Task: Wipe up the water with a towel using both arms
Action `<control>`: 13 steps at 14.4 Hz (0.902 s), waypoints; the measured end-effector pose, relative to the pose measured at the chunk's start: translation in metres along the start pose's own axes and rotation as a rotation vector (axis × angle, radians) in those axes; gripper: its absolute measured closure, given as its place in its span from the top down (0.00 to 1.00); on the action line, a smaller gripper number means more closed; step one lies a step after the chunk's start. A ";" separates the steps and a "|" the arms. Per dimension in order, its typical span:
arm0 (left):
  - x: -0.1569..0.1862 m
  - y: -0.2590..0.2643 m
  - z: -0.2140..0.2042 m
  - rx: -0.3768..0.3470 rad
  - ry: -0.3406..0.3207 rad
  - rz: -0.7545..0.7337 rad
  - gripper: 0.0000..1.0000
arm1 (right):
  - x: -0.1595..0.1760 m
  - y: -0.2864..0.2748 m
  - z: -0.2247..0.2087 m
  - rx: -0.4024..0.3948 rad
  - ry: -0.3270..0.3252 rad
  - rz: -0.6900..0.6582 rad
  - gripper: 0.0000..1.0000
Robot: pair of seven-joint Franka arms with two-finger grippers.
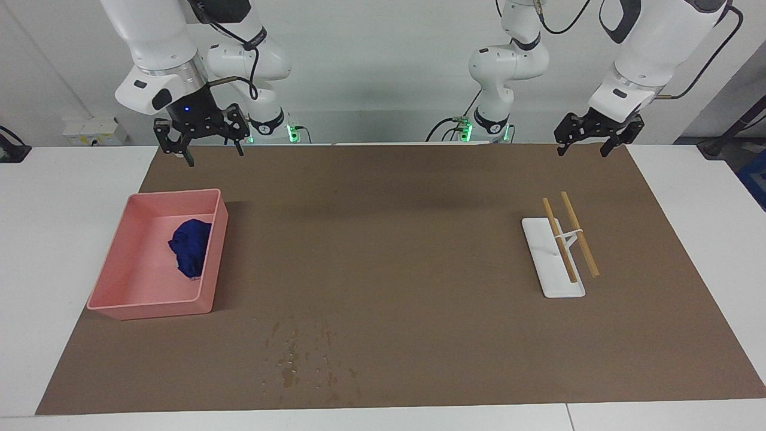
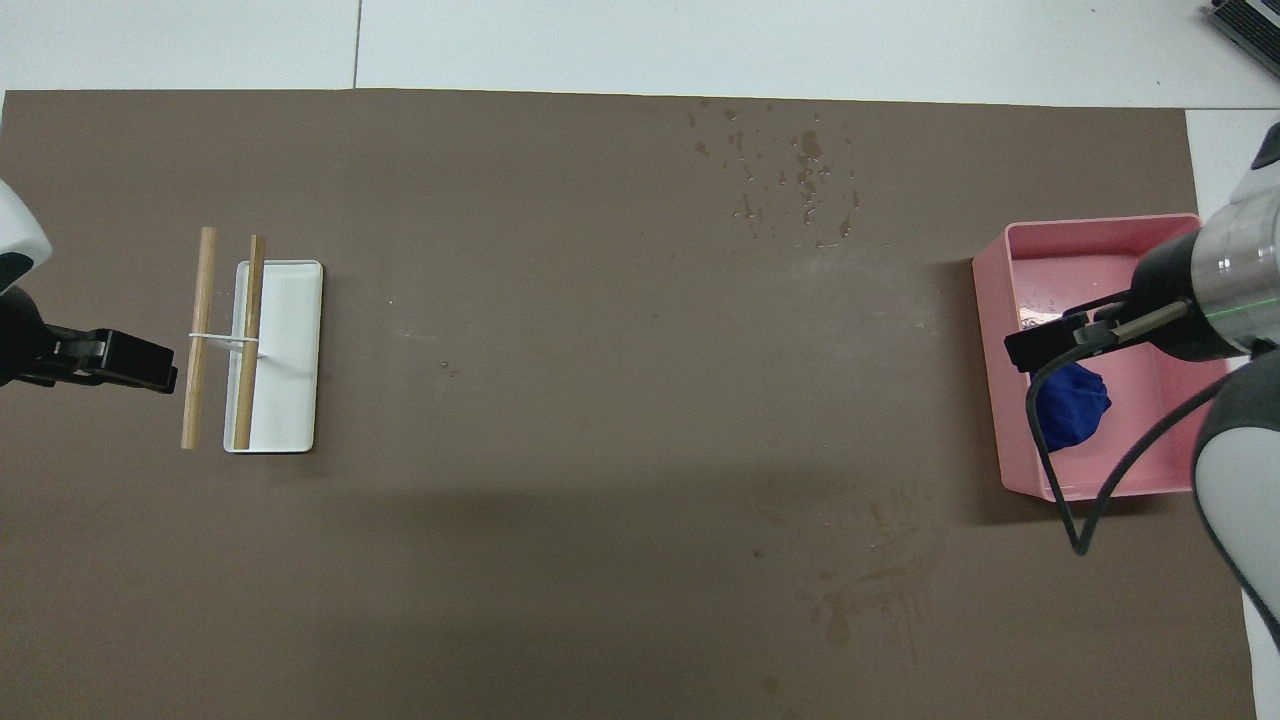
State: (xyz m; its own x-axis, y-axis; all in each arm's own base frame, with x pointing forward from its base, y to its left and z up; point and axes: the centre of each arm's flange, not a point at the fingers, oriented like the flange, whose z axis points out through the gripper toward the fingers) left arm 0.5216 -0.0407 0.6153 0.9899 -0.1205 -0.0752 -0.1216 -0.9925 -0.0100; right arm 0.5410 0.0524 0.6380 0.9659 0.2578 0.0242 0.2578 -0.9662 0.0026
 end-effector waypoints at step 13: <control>0.000 0.000 0.000 0.000 0.000 0.000 1.00 | -0.010 0.008 0.004 0.009 -0.061 0.165 1.00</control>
State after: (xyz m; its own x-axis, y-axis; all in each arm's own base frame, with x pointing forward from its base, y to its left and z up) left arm 0.5215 -0.0407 0.6153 0.9899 -0.1205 -0.0752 -0.1216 -0.9925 -0.0100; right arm 0.5336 0.0419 0.6337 0.9948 0.0953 -0.0371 0.0952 -0.9955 -0.0050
